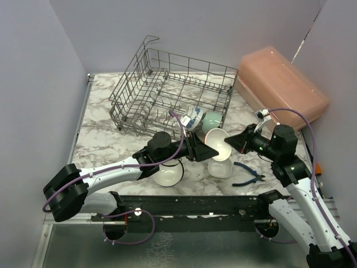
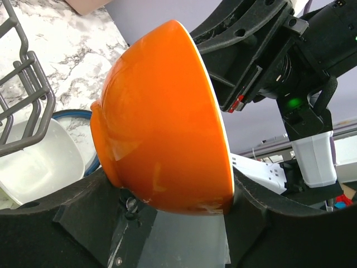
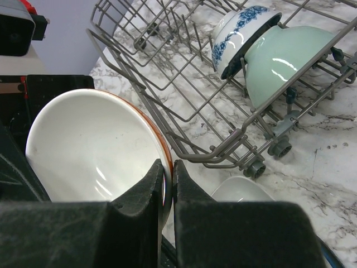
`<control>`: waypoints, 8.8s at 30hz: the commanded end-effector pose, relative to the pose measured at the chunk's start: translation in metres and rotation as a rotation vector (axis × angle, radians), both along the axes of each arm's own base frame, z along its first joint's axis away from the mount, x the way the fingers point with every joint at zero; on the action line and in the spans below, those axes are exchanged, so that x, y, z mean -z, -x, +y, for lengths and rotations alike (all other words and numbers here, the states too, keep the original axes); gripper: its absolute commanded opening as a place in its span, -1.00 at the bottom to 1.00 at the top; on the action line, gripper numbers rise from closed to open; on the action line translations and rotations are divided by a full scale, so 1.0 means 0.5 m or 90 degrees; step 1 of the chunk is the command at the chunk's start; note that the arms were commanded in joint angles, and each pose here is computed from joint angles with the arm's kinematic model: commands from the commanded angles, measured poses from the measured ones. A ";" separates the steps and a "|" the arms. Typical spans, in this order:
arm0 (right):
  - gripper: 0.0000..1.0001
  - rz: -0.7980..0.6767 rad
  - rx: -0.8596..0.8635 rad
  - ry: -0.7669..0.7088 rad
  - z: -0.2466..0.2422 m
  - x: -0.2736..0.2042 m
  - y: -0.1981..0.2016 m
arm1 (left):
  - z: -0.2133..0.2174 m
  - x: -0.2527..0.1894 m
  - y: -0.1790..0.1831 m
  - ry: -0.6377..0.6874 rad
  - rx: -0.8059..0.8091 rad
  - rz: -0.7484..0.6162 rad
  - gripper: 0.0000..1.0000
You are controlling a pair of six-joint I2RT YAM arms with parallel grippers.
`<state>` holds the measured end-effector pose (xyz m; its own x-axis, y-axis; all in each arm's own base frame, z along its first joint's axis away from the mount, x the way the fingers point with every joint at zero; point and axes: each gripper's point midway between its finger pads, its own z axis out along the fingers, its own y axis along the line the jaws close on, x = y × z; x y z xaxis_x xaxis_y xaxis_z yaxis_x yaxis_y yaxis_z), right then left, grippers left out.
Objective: Load the bowls into the dish rack
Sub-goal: Pick up the bowl from the center of the board, then adjust the dish rack at the center of the board, then place the bowl in the dish rack.
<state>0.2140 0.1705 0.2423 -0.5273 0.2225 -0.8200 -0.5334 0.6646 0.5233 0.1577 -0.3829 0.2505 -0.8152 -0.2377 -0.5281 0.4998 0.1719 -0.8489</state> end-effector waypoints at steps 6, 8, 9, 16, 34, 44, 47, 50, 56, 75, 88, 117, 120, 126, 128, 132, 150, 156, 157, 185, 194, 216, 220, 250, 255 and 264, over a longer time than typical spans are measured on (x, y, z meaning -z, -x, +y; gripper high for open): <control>-0.46 -0.005 -0.019 -0.028 0.013 -0.009 0.003 | -0.011 -0.004 -0.002 0.006 0.005 -0.018 -1.00; -0.32 -0.002 -0.019 -0.030 0.014 -0.008 0.003 | -0.011 -0.008 -0.003 0.009 0.005 -0.023 -1.00; -0.22 0.000 -0.015 -0.031 0.014 -0.008 0.001 | -0.010 -0.008 -0.003 0.009 0.004 -0.024 -1.00; 0.64 0.012 0.001 -0.030 0.009 -0.001 -0.005 | -0.002 -0.002 -0.016 0.008 -0.005 -0.029 -1.00; 1.00 0.059 0.156 0.009 -0.053 0.035 -0.045 | 0.123 -0.068 -0.136 0.056 -0.095 -0.052 -1.00; 1.00 0.160 0.186 0.084 -0.066 0.146 -0.078 | 0.200 -0.090 -0.174 -0.033 -0.196 -0.118 -1.00; 1.00 0.188 0.151 0.104 -0.050 0.174 -0.083 | 0.217 -0.098 -0.169 -0.054 -0.211 -0.135 -1.00; 0.98 0.210 0.115 0.111 -0.032 0.190 -0.093 | 0.228 -0.099 -0.163 -0.064 -0.220 -0.135 -1.00; 0.89 0.208 0.082 0.104 -0.010 0.184 -0.113 | 0.238 -0.094 -0.157 -0.074 -0.227 -0.133 -1.00; -0.63 0.221 0.215 0.173 -0.087 0.221 -0.115 | 0.242 -0.103 -0.163 -0.073 -0.240 -0.138 -1.00; -0.65 0.211 0.286 0.182 -0.127 0.208 -0.104 | 0.240 -0.142 -0.165 -0.057 -0.239 -0.187 -1.00; 0.56 -0.034 -0.144 0.015 0.080 -0.037 -0.086 | 0.302 -0.101 -0.299 -0.373 -0.342 -0.241 -1.00; 0.61 -0.021 -0.186 0.015 0.115 -0.032 -0.089 | 0.323 -0.083 -0.309 -0.393 -0.363 -0.226 -1.00; 0.73 -0.011 -0.245 0.027 0.194 -0.024 -0.094 | 0.347 -0.045 -0.311 -0.414 -0.372 -0.194 -1.00; 0.73 0.000 -0.260 0.031 0.221 -0.019 -0.096 | 0.357 -0.034 -0.306 -0.418 -0.377 -0.186 -1.00; 0.73 0.002 -0.284 0.042 0.277 -0.012 -0.099 | 0.373 -0.016 -0.297 -0.425 -0.385 -0.174 -1.00; -0.54 0.072 -0.412 0.099 0.384 0.080 -0.018 | 0.409 -0.024 -0.282 -0.443 -0.414 -0.191 -1.00; -0.80 0.079 -0.426 0.108 0.367 0.096 0.007 | 0.405 -0.029 -0.287 -0.445 -0.408 -0.199 -1.00; -0.81 0.083 -0.429 0.111 0.364 0.101 0.011 | 0.403 -0.029 -0.288 -0.445 -0.404 -0.200 -1.00; 0.92 0.052 -0.272 -0.009 0.285 0.022 -0.027 | 0.298 0.007 -0.410 -0.528 -0.262 -0.264 -1.00; 0.92 0.071 -0.242 -0.067 0.191 0.021 -0.071 | 0.284 0.025 -0.436 -0.558 -0.233 -0.275 -1.00; 0.92 0.039 -0.124 -0.053 0.049 -0.006 -0.084 | 0.289 0.115 -0.470 -0.755 -0.175 -0.227 -1.00; 0.92 0.043 -0.120 -0.046 0.046 -0.003 -0.081 | 0.276 0.148 -0.457 -0.760 -0.146 -0.215 -1.00; 0.92 0.068 -0.082 -0.006 0.023 0.031 -0.069 | 0.291 0.240 -0.416 -0.838 -0.119 -0.191 -1.00; 0.92 0.070 -0.079 -0.002 0.021 0.034 -0.070 | 0.287 0.254 -0.407 -0.855 -0.109 -0.192 -1.00; 0.92 0.077 -0.082 -0.002 0.023 0.041 -0.071 | 0.286 0.256 -0.404 -0.863 -0.108 -0.193 -0.65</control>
<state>0.2502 0.1853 0.2305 -0.6324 0.1557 -0.7588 -0.5668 0.5747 0.5903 0.3744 -0.2561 0.1453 -0.5908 0.4666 -0.6582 0.5217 0.8433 0.1296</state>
